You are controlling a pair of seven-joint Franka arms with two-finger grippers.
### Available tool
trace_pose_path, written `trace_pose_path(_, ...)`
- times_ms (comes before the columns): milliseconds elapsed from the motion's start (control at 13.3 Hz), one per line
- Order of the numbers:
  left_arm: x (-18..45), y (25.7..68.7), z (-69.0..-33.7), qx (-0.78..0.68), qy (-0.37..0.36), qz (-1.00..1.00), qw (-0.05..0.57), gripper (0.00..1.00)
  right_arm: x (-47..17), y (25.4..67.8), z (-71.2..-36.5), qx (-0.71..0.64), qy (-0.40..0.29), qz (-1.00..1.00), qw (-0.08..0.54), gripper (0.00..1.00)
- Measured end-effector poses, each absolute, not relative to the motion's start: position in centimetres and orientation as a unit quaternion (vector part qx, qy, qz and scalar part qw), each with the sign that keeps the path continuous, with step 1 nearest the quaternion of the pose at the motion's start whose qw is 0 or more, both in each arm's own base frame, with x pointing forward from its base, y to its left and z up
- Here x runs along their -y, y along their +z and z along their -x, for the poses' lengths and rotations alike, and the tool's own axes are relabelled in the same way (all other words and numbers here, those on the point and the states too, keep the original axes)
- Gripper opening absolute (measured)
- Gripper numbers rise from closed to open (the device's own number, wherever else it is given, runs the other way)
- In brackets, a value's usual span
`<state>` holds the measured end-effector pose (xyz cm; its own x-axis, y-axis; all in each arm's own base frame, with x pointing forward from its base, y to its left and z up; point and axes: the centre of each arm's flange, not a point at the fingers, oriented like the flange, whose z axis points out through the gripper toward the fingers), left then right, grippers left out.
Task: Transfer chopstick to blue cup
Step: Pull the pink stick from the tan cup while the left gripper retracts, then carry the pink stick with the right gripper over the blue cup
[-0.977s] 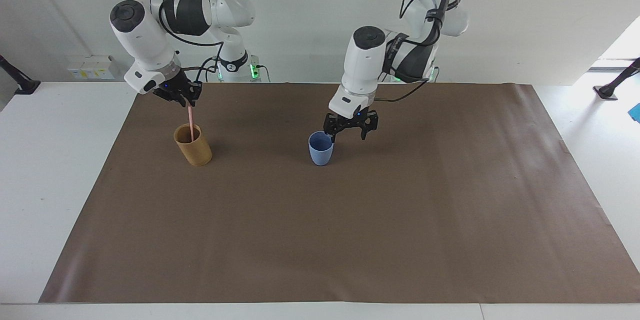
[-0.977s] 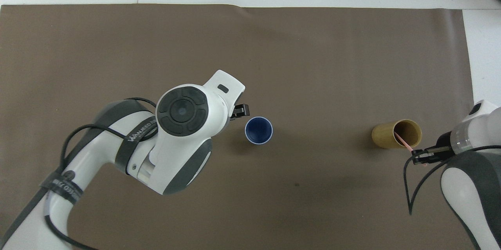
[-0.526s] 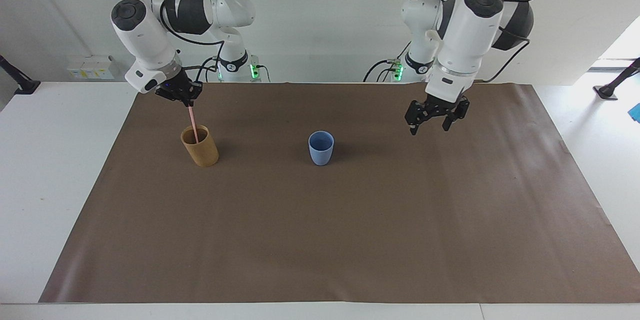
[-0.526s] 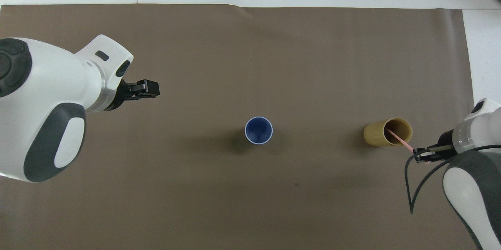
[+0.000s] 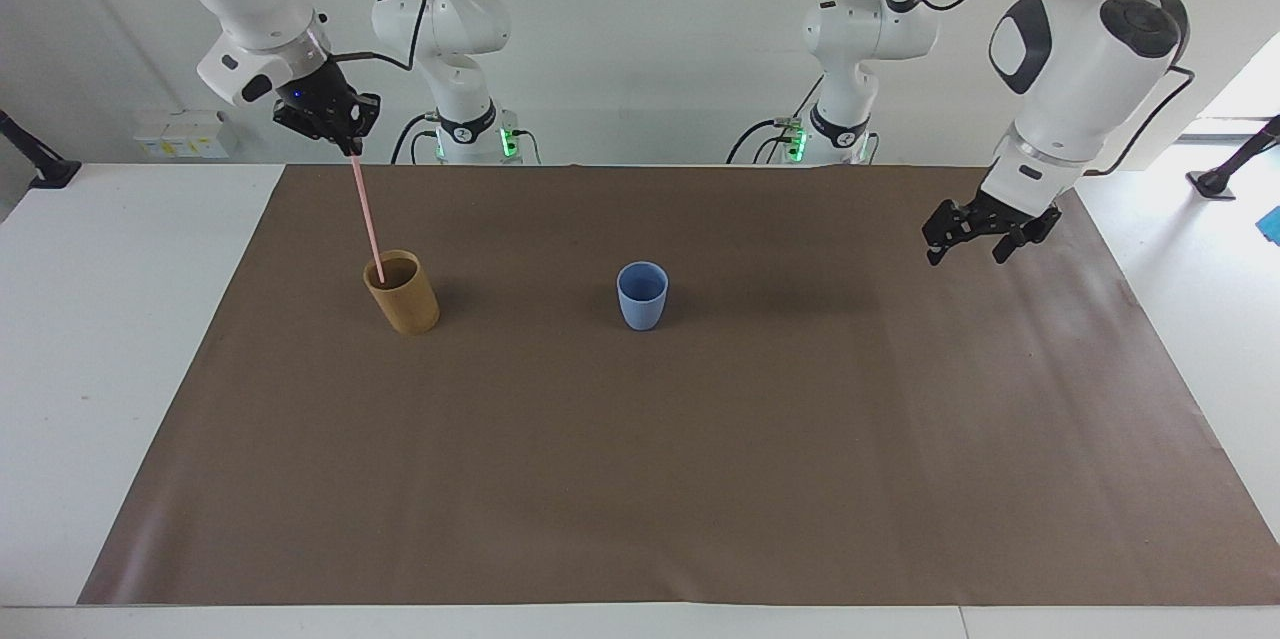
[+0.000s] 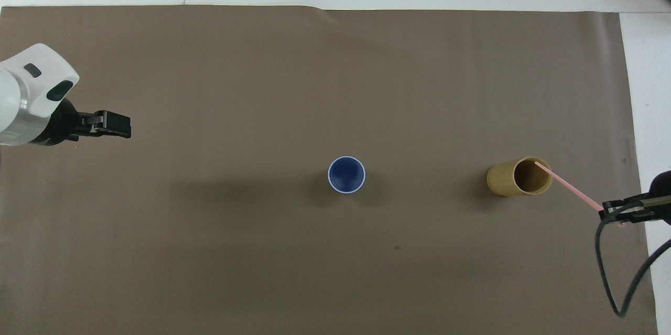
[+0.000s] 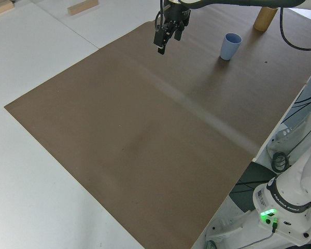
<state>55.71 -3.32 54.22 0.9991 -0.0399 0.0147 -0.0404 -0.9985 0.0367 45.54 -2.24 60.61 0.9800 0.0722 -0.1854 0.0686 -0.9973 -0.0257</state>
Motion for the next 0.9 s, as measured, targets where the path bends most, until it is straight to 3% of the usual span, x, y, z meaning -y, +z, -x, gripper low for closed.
trace_pose_path(225,2.5,59.5,-54.5,0.043,-0.008,-0.999,0.019,1.00,-0.8,64.1,-45.0,0.000,0.088,0.995,0.044,0.09)
trace_pose_path(451,2.5,63.4,-53.2,0.055,-0.019,-0.998,0.019,1.00,-7.0,64.9,-44.7,-0.083,0.097,0.988,0.092,0.09)
trace_pose_path(902,2.8,65.3,-52.4,0.060,-0.007,-0.998,0.019,1.00,-19.1,64.0,-44.7,-0.205,0.127,0.959,0.147,0.09)
